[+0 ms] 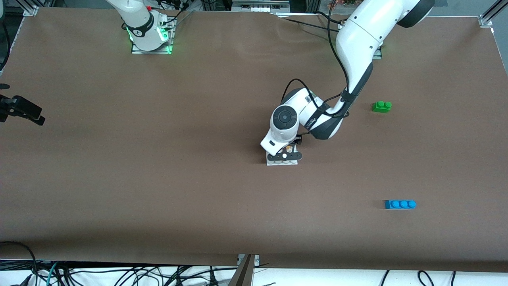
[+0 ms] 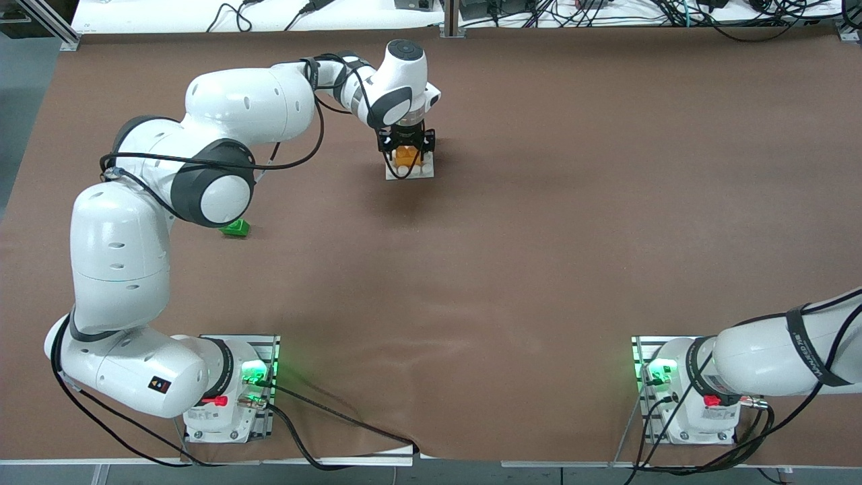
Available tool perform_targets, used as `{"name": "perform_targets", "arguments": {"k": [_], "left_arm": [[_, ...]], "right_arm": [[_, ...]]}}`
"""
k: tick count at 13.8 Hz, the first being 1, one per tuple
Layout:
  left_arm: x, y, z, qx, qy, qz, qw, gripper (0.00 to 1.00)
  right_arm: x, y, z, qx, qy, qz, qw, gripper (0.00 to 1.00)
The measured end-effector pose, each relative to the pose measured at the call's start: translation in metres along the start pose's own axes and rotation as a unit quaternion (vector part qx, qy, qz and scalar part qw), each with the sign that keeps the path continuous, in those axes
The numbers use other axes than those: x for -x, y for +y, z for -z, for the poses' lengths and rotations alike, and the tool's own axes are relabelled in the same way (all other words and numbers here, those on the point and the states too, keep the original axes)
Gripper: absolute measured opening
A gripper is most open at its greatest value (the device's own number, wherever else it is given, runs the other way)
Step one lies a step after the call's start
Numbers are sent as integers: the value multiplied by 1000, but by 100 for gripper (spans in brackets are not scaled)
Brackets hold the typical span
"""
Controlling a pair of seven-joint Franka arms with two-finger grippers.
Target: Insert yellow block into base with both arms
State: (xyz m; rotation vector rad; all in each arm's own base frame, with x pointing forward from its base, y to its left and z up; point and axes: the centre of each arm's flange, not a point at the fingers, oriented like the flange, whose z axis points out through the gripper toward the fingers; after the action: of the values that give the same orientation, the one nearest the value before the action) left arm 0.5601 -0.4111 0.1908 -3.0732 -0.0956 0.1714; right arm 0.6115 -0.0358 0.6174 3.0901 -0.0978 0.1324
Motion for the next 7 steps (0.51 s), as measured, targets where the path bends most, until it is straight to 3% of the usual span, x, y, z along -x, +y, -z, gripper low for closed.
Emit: {"name": "perform_targets", "arguments": {"k": [1, 4, 7], "left_arm": [[-1, -1, 1, -1, 0, 1, 1000, 100], [-4, -1, 22, 6, -1, 10, 1000, 100], [-3, -9, 97, 33, -14, 40, 999, 100]], "right_arm": [[0, 0, 0, 0, 0, 0, 1000, 100], [0, 0, 0, 0, 0, 0, 1000, 100], [0, 0, 0, 0, 0, 0, 1000, 100]]}}
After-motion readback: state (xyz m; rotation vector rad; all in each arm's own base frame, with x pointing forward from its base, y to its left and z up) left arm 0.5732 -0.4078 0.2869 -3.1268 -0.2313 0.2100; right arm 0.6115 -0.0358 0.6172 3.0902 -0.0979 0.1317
